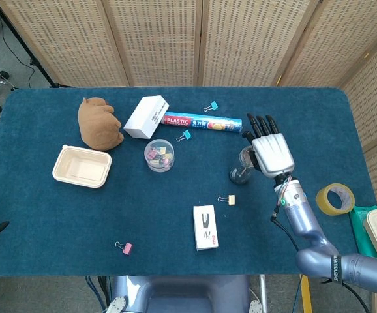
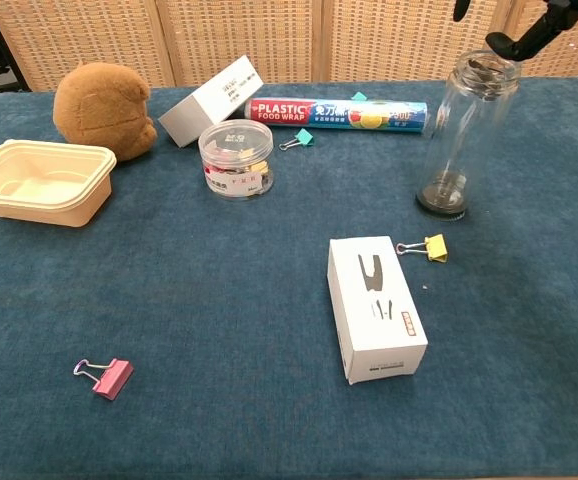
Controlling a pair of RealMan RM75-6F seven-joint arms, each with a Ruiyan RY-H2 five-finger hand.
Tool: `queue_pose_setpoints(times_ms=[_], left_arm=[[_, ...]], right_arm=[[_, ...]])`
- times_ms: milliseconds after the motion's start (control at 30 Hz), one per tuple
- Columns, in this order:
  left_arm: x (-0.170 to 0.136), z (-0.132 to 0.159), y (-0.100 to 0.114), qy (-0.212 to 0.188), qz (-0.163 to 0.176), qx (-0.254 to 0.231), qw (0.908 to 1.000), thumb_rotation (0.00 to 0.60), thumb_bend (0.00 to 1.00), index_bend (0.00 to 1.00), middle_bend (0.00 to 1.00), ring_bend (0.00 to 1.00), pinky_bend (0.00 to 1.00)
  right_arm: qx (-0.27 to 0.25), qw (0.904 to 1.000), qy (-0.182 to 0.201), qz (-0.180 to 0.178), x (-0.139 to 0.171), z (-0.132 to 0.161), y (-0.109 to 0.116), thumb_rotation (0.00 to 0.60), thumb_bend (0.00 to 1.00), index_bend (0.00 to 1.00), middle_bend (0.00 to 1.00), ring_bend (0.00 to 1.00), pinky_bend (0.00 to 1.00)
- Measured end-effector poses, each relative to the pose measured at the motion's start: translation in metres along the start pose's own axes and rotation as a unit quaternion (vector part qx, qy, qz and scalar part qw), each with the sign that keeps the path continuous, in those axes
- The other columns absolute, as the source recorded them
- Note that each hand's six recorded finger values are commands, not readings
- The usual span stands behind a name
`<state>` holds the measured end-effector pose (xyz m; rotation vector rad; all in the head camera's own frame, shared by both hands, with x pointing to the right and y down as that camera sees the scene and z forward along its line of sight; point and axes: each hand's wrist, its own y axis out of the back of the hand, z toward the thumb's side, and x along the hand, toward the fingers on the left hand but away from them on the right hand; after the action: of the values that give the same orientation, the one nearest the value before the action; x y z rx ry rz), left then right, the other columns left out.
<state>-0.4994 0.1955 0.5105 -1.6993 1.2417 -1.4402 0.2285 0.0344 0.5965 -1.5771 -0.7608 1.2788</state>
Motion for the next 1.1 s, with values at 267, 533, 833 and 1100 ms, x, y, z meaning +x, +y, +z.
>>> queue_pose_setpoints(times_ms=[267, 533, 833, 1100], left_arm=[[0.0, -0.001, 0.001, 0.0, 0.0, -0.002, 1.0, 0.6, 0.0, 0.0, 0.0, 0.0, 0.0], [-0.001, -0.001, 0.002, -0.001, -0.001, -0.007, 1.0, 0.6, 0.0, 0.0, 0.0, 0.0, 0.0], [-0.001, 0.0, 0.0, 0.0, -0.002, -0.004, 1.0, 0.6, 0.0, 0.0, 0.0, 0.0, 0.0], [0.0, -0.001, 0.0, 0.001, -0.003, -0.005, 1.0, 0.6, 0.0, 0.0, 0.0, 0.0, 0.0]], right_arm=[[-0.017, 0.9998, 0.005, 0.003, 0.009, -0.001, 0.009, 0.6, 0.56, 0.3, 0.0, 0.0, 0.0], [-0.017, 0.9995, 0.011, 0.025, 0.032, -0.013, 0.011, 0.6, 0.56, 0.3, 0.0, 0.0, 0.0], [-0.028, 0.9982, 0.023, 0.048, 0.037, -0.011, -0.003, 0.6, 0.56, 0.2, 0.0, 0.0, 0.0], [-0.032, 0.9978, 0.022, 0.054, 0.041, -0.014, -0.006, 0.6, 0.56, 0.29, 0.0, 0.0, 0.0]])
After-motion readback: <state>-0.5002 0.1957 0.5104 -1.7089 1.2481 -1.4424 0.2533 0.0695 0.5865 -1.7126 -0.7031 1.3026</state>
